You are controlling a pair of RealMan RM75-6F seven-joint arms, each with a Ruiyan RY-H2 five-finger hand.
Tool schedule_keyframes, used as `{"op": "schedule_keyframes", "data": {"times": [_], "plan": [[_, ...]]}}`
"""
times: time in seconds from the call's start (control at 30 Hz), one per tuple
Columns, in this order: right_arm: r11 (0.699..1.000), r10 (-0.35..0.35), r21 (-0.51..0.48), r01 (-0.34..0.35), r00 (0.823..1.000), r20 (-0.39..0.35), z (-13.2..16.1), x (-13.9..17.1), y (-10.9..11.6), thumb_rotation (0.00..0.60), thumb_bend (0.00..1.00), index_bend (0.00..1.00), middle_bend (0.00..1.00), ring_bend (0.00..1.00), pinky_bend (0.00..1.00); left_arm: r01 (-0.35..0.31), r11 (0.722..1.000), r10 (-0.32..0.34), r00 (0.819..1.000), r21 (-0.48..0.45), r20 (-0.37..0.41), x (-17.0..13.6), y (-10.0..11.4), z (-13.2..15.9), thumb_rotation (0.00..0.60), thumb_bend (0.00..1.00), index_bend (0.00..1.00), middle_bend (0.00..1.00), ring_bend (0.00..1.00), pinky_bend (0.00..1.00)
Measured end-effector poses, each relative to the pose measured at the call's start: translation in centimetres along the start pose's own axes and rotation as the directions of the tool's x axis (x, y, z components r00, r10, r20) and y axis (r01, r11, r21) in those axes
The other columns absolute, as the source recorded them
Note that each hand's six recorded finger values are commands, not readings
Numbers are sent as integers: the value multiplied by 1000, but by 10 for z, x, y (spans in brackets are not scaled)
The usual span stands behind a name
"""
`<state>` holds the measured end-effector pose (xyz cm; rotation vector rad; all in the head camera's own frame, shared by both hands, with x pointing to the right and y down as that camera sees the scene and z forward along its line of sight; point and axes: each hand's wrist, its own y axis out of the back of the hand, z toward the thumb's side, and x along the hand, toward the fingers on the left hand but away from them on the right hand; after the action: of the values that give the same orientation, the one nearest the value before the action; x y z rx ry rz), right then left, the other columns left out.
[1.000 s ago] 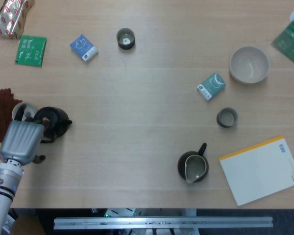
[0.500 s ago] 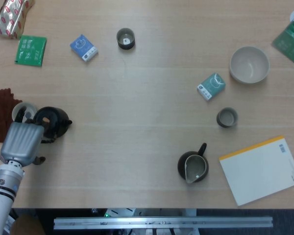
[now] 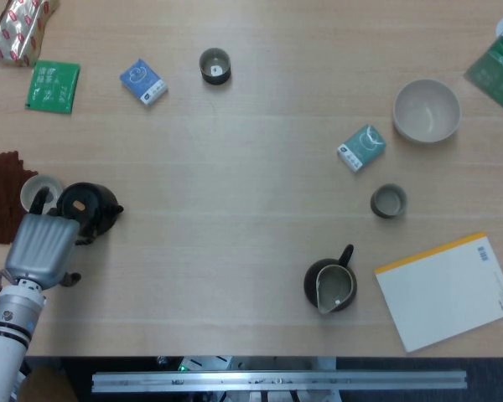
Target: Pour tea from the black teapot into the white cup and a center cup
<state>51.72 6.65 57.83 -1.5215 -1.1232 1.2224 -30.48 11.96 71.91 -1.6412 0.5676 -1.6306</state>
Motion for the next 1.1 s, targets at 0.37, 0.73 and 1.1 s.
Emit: {"op": "schedule_keyframes", "data": {"times": [0.37, 0.73, 1.1], "plan": [[1000, 4, 0, -4, 1000, 9, -3, 0, -1, 600, 0, 447, 387, 293, 373, 6, 1000, -6, 1000, 4, 8, -1, -3, 6, 600, 77, 375, 438, 344, 48], [1000, 9, -2, -9, 1000, 17, -6, 1, -2, 600, 0, 447, 387, 293, 373, 16, 1000, -16, 1000, 5, 6, -1, -7, 7, 600, 78, 375, 438, 343, 48], [1000, 9, 0, -9, 1000, 19, -6, 1, -2, 600, 0, 447, 387, 293, 373, 36, 999, -37, 999, -2, -3, -1, -13, 4, 600, 77, 379, 446, 345, 48]]}}
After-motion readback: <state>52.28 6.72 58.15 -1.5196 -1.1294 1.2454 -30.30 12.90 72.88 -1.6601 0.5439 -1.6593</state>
